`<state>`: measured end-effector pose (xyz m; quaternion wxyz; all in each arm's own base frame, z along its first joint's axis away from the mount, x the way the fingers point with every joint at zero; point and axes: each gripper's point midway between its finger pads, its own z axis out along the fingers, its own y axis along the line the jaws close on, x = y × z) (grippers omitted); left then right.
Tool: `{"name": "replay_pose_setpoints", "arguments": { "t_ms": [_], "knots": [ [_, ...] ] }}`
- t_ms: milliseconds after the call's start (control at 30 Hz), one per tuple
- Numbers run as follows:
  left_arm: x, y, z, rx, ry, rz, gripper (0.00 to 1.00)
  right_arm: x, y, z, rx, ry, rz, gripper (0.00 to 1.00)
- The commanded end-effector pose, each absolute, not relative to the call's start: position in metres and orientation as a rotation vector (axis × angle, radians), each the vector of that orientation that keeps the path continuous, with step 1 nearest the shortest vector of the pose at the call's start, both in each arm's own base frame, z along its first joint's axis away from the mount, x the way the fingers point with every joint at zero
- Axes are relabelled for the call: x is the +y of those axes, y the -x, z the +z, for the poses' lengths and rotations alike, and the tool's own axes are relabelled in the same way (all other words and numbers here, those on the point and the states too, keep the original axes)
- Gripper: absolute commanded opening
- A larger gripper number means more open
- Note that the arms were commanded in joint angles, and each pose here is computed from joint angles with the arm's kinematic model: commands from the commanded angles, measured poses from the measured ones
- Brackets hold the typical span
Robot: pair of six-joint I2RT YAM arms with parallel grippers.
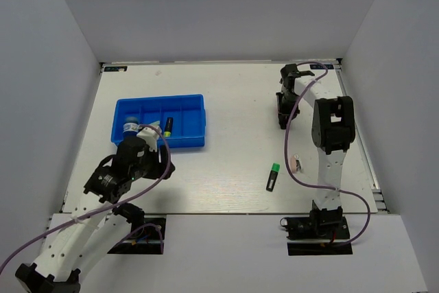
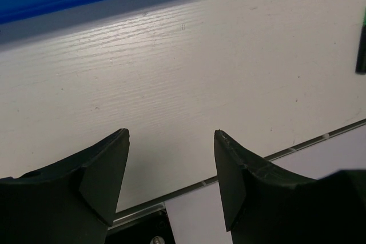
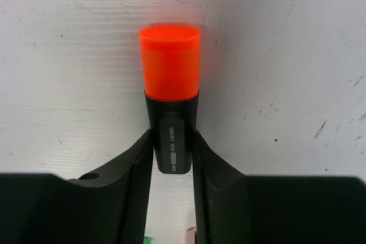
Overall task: Sort the stationery into containers
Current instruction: Pick up the pen from the center of the board, then place the pen in the storage box.
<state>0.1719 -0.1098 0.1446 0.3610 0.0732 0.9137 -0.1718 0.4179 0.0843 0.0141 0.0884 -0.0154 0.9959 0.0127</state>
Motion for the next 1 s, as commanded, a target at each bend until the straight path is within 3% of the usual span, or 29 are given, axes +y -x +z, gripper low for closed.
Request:
{"name": "replay_pose_setpoints", "arguments": {
  "t_ms": [0, 167, 533, 700, 967],
  "knots": [
    [-0.111, -0.168, 0.145, 2.337, -0.175, -0.475, 0.71, 0.090, -0.391, -0.020, 3.075, 0.074, 0.103, 0.00],
    [-0.111, -0.163, 0.150, 2.330, -0.160, -0.494, 0.71, 0.141, -0.390, 0.022, 2.914, 0.335, 0.440, 0.00],
    [-0.111, -0.160, 0.160, 2.278, -0.113, -0.536, 0.70, 0.297, -0.356, 0.145, 2.487, 0.959, 0.837, 0.00],
    [-0.105, -0.157, 0.174, 2.255, -0.099, -0.522, 0.70, 0.367, -0.346, 0.206, 2.337, 1.024, 0.973, 0.00],
    [-0.099, -0.155, 0.185, 2.223, -0.044, -0.512, 0.70, 0.467, -0.338, 0.202, 2.198, 0.909, 1.170, 0.00]
  ]
}}
